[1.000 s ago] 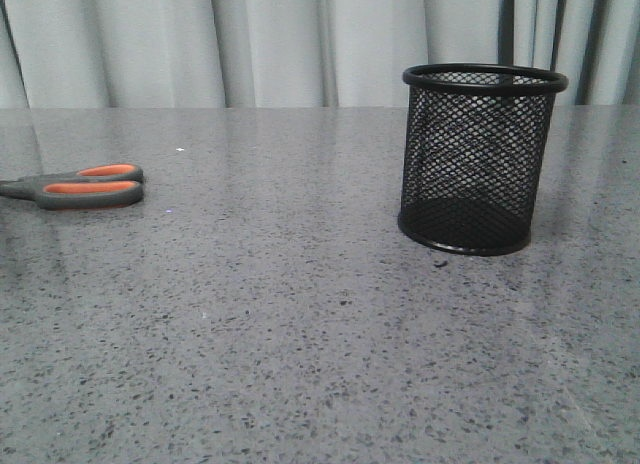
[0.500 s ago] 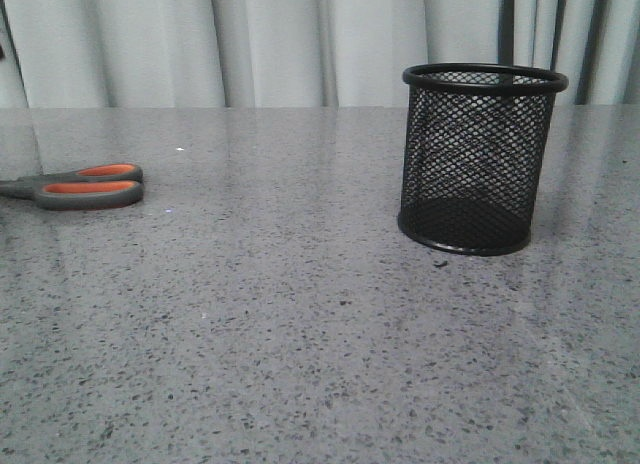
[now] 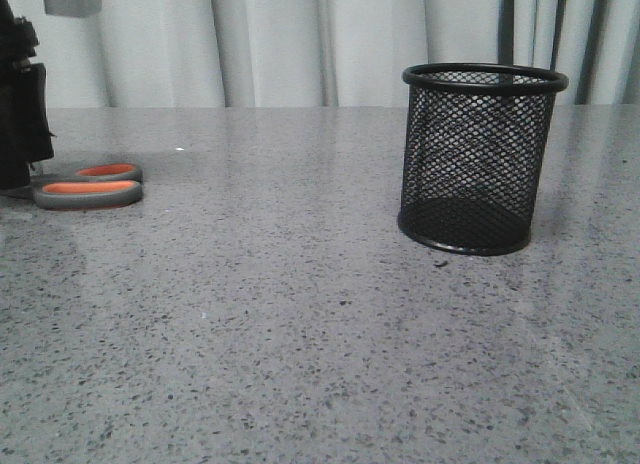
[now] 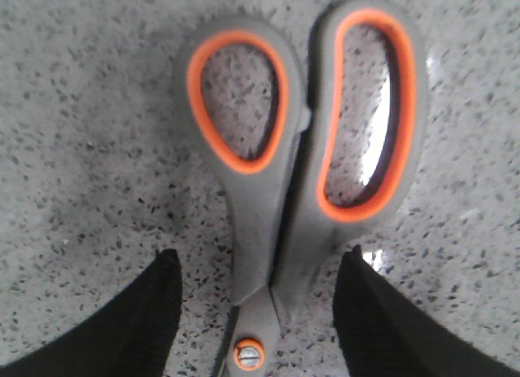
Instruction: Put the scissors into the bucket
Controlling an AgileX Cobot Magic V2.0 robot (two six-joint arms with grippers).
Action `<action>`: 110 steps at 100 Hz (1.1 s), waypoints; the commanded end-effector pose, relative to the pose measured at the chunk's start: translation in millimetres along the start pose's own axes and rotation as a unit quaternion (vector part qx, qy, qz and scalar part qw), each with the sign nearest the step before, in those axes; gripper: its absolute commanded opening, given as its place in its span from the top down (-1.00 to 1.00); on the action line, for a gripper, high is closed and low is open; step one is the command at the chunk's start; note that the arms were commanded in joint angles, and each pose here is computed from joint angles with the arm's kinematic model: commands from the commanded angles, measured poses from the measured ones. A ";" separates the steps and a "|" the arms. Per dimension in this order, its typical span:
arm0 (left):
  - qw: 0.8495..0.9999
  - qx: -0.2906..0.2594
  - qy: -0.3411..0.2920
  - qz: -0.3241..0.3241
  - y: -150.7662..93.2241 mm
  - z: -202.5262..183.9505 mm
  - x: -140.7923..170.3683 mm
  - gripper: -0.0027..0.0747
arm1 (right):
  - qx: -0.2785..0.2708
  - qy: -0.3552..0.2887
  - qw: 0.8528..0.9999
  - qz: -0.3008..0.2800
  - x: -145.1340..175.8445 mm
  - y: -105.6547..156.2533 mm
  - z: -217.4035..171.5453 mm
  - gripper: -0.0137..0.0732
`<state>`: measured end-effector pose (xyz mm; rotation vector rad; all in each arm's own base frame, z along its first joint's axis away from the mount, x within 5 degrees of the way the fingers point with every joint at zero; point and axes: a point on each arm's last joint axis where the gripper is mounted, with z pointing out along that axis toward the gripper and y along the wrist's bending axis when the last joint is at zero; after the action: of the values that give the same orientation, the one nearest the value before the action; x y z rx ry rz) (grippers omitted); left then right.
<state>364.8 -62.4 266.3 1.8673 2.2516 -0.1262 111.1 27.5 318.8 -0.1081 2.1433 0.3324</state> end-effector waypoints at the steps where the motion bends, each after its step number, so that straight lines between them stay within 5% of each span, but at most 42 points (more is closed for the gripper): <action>1: 1.000 -0.012 -0.009 0.011 -5.1 -20.4 -6.6 -0.07 | -0.003 -0.038 0.999 -0.007 -14.4 2.4 -4.6 -0.23; 75: 1.000 0.019 -0.018 0.001 0.3 0.4 -7.8 -0.03 | -0.003 -0.036 0.999 -0.006 -14.4 2.2 -3.7 -0.23; 110: 0.999 0.032 -0.022 -0.008 0.6 8.2 -7.9 0.78 | -0.003 -0.035 0.999 -0.006 -14.2 2.3 -3.7 -0.23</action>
<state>370.4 -65.6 252.4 1.8804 2.2782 -0.2066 111.9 27.7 317.7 -0.1127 2.1548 0.3323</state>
